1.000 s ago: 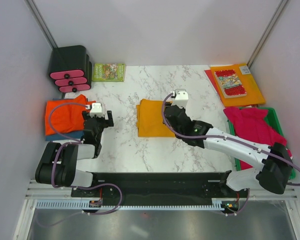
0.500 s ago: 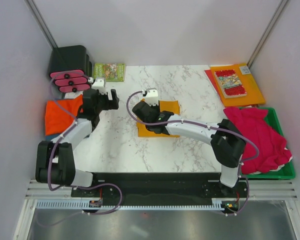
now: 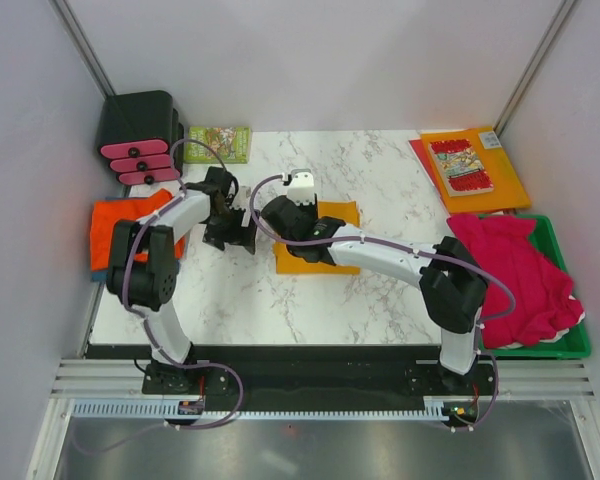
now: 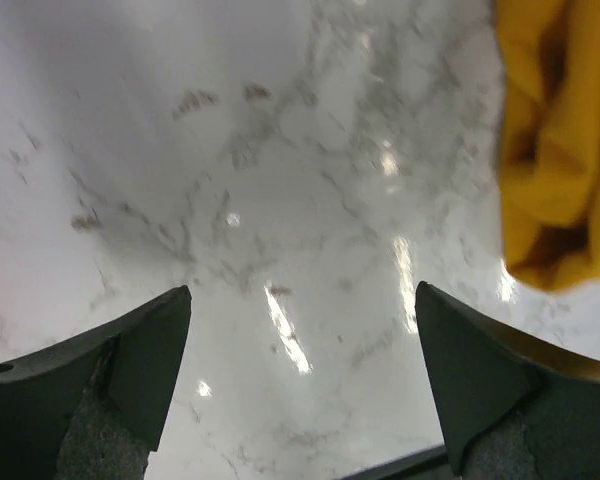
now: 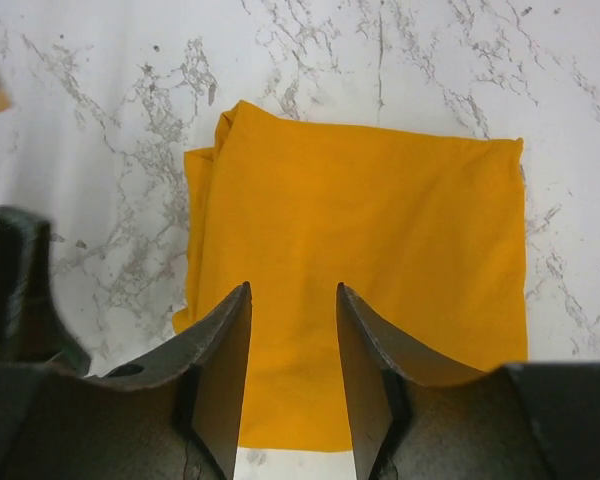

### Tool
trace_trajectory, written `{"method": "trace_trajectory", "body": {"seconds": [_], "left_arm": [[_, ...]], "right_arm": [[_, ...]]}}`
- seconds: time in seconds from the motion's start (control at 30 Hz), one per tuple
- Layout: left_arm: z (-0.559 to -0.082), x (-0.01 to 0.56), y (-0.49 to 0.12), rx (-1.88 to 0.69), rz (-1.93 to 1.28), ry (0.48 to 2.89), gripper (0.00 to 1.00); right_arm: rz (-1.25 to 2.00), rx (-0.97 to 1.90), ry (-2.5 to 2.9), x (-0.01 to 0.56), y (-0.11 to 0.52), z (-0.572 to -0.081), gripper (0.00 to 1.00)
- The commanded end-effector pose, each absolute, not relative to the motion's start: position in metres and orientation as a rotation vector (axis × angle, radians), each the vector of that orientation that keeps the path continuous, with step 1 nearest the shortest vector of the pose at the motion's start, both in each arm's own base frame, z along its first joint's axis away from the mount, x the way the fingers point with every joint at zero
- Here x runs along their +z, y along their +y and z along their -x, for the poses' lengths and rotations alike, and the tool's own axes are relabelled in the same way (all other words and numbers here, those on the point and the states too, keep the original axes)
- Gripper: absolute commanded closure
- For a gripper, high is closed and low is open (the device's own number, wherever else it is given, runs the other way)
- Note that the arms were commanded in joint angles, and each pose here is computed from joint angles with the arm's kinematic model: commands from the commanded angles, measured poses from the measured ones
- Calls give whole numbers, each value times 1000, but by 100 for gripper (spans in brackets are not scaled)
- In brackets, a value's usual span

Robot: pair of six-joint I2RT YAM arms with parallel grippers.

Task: Fold and stack the t-shirts
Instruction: Put the neatly folded tshirt into the corner of the board with the left arm

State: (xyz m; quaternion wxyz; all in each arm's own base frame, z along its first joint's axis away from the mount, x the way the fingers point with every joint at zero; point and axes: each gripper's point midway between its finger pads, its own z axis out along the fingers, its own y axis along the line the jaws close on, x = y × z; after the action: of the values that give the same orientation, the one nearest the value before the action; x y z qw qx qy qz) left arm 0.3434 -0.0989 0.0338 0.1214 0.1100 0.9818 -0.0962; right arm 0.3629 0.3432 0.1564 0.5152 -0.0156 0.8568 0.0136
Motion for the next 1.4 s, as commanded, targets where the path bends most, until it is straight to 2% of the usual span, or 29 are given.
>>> {"method": "trace_trajectory", "body": {"seconds": [0.0,0.03,0.07,0.1,0.13,0.17,0.2,0.27,0.3,0.33,0.37,0.57,0.63,1.37], "left_arm": [[-338,117,-126,-490,-512,2519,0],[-332,116,-132,-538,-515,2498,5],[-332,125,-136,-569,-485,2465,18],[-340,130,-140,-581,-467,2414,37],[-336,123,-139,-582,-440,2418,45],[-340,131,-140,-586,-376,2380,58],[-342,126,-141,-592,-365,2335,65],[-347,129,-143,-599,-315,2267,60],[-350,130,-145,-606,-311,2208,60],[-349,131,-147,-631,-305,2191,60],[-349,131,-149,-644,-296,2182,59],[-359,111,-163,-745,-228,2223,22],[-365,103,-166,-764,-196,2255,18],[-368,29,-203,-824,-183,2491,18]], "right_arm": [[-28,17,2028,171,322,-365,53],[-31,13,2043,163,318,-364,53],[-46,35,2061,158,318,-365,53],[-50,36,2075,152,316,-366,55],[-70,33,2090,147,309,-371,56],[-75,30,2104,140,306,-373,60],[-97,29,2120,134,300,-378,68],[-112,10,2160,116,293,-385,80],[-142,27,2189,108,288,-390,93],[-154,23,2202,101,285,-392,98],[-162,9,2221,90,282,-394,100],[-128,-1,2261,61,292,-403,100],[-122,14,2267,59,298,-406,100],[-109,-20,2334,22,297,-401,100]]}}
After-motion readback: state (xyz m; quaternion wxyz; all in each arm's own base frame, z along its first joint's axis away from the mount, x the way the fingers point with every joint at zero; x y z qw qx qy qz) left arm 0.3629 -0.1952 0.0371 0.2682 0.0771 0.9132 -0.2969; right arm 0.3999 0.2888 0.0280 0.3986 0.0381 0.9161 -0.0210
